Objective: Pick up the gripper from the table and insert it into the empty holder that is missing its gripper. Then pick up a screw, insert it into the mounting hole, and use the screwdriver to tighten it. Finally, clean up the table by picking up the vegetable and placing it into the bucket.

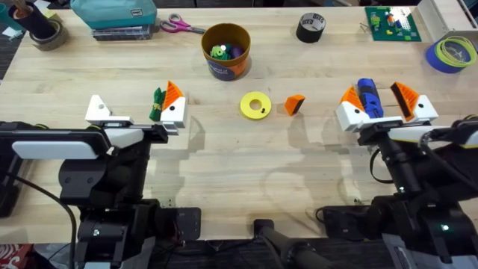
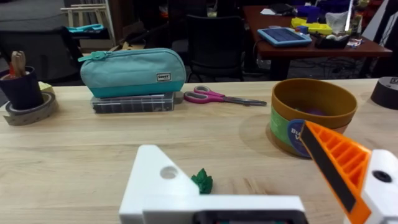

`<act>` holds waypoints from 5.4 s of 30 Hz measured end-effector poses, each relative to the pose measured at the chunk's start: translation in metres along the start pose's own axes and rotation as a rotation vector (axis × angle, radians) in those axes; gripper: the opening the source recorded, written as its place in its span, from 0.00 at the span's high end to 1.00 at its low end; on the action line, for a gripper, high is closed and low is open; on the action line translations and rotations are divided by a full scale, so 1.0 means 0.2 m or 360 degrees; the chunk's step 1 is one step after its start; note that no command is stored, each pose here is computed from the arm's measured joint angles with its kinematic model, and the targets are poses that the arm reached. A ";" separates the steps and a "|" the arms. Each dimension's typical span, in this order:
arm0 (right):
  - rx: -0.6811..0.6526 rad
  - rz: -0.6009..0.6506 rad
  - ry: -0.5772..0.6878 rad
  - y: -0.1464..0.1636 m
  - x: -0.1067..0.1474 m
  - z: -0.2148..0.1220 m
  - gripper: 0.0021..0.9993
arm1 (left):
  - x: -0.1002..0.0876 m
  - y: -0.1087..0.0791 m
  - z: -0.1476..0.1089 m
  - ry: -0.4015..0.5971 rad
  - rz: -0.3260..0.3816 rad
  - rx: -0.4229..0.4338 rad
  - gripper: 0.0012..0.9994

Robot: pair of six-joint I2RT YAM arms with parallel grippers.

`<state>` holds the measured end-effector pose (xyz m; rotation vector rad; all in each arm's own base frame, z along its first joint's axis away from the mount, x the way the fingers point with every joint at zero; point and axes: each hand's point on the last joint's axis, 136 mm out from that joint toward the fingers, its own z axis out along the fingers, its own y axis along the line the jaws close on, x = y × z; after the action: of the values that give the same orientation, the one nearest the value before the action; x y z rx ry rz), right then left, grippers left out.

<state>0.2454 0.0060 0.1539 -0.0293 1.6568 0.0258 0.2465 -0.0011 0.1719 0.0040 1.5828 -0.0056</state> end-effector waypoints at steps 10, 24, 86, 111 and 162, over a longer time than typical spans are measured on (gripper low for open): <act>0.0002 -0.0006 -0.0029 0.00 -0.02 0.00 0.00 | -0.06 0.00 0.00 -0.0074 0.0000 -0.0001 0.01; 0.0010 -0.0023 -0.0512 0.00 -0.75 -0.22 0.00 | -0.46 0.00 -0.12 -0.0137 -0.0012 -0.0001 0.01; -0.0004 0.0041 0.1485 -0.01 -0.28 0.11 0.00 | 0.49 0.27 0.25 0.2054 -0.0016 0.0134 0.01; -0.0004 0.0041 0.1485 -0.01 -0.28 0.11 0.00 | 0.67 0.26 0.35 0.2111 -0.0004 0.0255 0.98; -0.0004 0.0042 0.1499 -0.01 -0.27 0.10 0.00 | -0.32 0.09 0.25 0.1403 0.0189 0.0223 0.01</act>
<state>0.2699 0.0054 0.2062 -0.0224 2.5989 0.0369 0.2972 0.0170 0.2354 0.2384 2.4576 -0.0241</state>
